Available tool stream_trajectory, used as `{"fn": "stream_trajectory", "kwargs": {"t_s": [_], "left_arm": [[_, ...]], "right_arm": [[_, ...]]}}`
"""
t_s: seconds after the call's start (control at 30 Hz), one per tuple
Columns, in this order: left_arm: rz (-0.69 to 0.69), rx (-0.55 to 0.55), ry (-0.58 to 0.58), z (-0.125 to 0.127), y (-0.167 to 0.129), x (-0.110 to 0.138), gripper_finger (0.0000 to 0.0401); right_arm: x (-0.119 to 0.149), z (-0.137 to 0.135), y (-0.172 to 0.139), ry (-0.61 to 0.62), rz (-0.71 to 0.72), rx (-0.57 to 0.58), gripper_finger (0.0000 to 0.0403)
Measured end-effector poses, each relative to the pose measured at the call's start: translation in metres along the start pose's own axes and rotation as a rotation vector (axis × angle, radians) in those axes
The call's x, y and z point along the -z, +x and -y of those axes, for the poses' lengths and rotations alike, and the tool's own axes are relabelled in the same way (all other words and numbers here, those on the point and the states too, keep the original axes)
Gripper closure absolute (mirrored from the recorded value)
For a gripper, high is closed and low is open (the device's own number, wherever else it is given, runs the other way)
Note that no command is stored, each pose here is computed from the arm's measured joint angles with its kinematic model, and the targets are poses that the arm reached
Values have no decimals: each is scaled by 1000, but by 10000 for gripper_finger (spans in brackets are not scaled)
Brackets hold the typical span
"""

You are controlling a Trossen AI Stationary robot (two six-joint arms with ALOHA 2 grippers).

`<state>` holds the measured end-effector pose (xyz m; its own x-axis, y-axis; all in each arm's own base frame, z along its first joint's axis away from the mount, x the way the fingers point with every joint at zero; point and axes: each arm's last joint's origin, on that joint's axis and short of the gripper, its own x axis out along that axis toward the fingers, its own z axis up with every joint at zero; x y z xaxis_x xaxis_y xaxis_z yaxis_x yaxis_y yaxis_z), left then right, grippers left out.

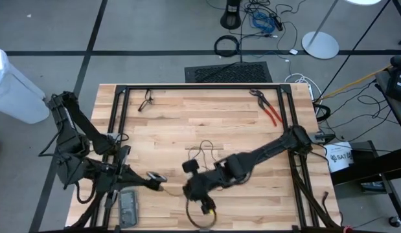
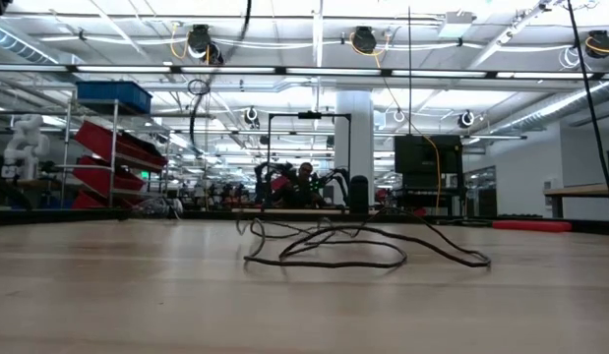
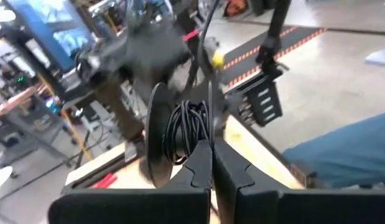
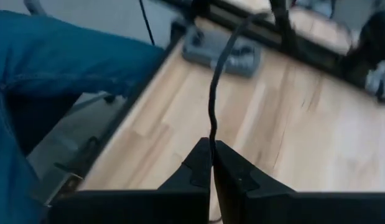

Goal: Coil cords
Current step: Coil the black wire onto the spool

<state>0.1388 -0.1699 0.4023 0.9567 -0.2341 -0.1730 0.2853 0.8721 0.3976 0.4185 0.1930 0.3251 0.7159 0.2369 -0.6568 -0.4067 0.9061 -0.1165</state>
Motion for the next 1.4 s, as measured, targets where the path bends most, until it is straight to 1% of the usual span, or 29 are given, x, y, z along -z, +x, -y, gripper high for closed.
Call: {"fn": "stream_trajectory", "kwargs": {"t_s": [0.07,0.23,0.4,0.57,0.67,0.8,0.9,0.97,1.03,1.17,1.27,1.4], "left_arm": [[-20,-5,-6,-1,1,2,399],[-48,5,-24,0,1,6,399],[-59,41,-29,1,1,8,399],[-60,48,-43,2,1,8,399],[-59,48,-42,2,1,8,399],[-48,46,-42,1,0,6,399],[-8,39,-53,0,0,2,399],[26,64,-75,-1,-1,-1,399],[59,115,-93,0,-1,-4,399],[74,187,-118,2,-2,-5,399],[67,198,-137,2,-2,-4,399],[37,183,-137,2,-1,-1,399]], "right_arm": [[-9,-15,-9,-53,32,19,402],[-26,-49,-32,-178,80,117,403],[-38,-72,-52,-247,130,206,403],[-41,-87,-62,-298,144,295,403],[-40,-92,-63,-321,137,322,403],[-39,-93,-63,-309,138,312,403],[-36,-93,-63,-299,105,306,403],[-32,-92,-62,-289,69,302,403],[-29,-91,-61,-278,44,301,403],[-29,-90,-61,-275,40,305,403],[-29,-90,-62,-273,45,305,403],[-35,-92,-67,-278,95,308,403]]}}
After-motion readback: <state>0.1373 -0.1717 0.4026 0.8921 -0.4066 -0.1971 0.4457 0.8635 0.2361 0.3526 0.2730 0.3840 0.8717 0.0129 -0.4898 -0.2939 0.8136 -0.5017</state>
